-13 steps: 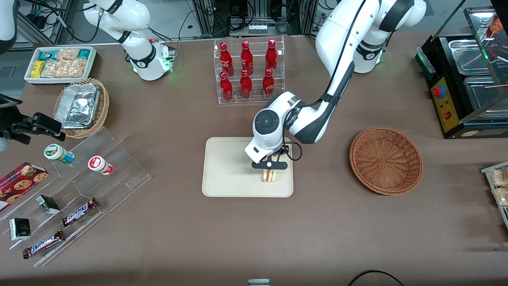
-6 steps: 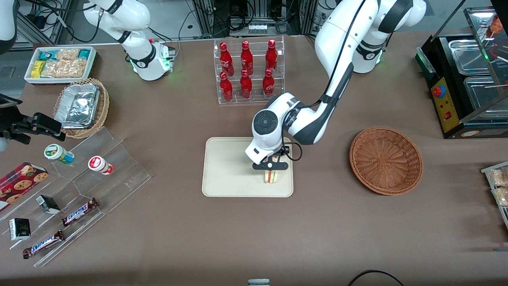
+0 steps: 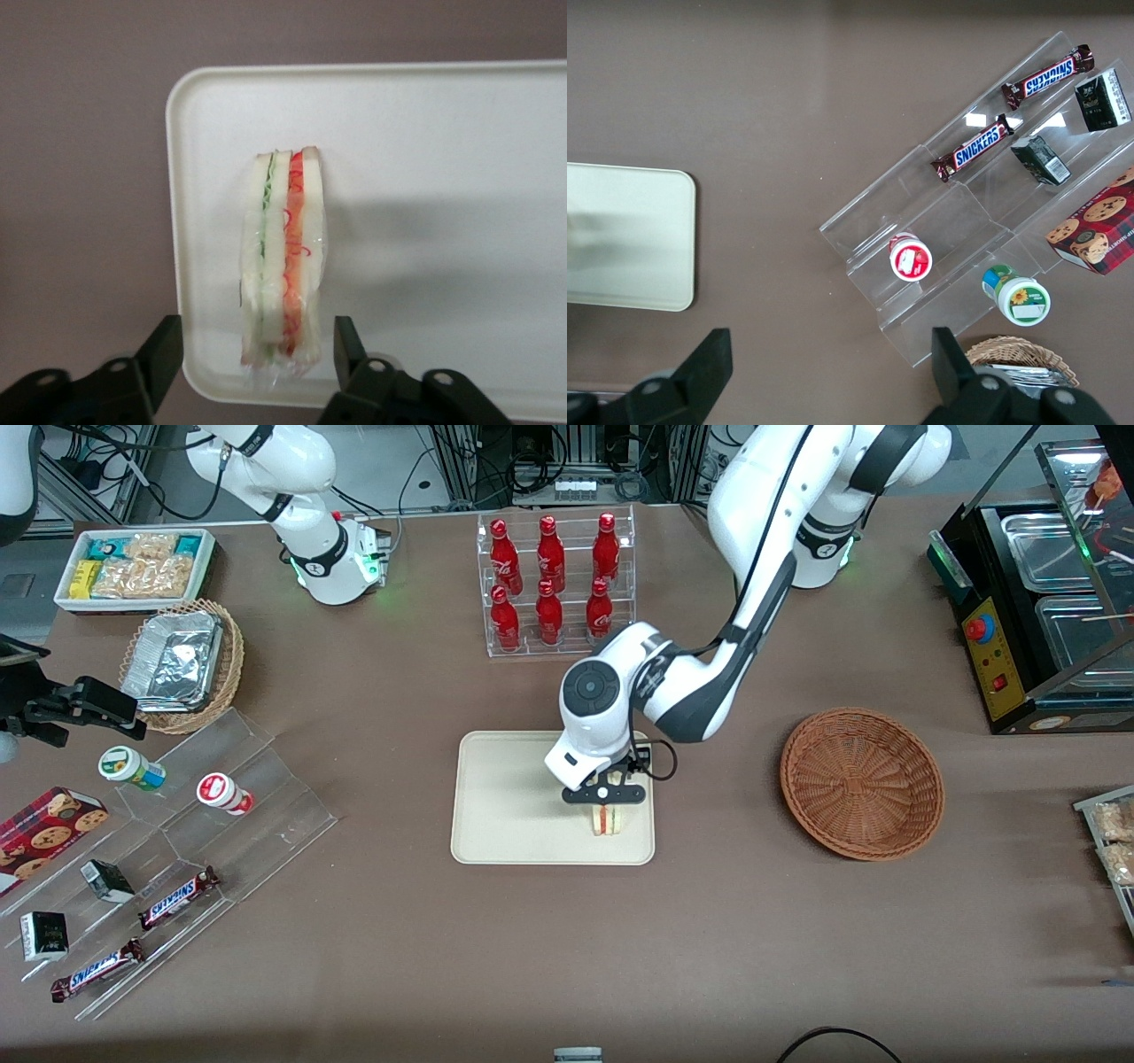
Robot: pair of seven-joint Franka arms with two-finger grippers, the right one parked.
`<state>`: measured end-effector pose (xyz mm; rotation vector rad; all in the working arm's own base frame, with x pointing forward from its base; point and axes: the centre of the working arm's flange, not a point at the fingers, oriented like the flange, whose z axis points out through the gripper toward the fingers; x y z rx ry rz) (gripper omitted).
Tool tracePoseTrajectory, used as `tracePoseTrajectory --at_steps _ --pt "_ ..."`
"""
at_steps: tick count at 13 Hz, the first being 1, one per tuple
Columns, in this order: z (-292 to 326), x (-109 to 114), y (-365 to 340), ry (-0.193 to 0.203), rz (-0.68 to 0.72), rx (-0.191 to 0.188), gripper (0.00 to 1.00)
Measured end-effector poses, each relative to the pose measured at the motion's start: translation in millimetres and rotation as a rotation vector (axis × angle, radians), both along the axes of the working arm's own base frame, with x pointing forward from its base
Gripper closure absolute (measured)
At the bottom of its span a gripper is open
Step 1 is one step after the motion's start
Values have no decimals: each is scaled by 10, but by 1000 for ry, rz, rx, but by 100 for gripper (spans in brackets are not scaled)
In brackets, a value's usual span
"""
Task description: Place sandwich from basket to tray
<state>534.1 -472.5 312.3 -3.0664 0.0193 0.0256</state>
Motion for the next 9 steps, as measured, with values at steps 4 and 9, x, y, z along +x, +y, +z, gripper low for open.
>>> tracePoseTrajectory --at_steps 4,9 --pt "1153 -121 148 -50 10 -24 0" --pt "2275 -503 594 -16 -73 21 0"
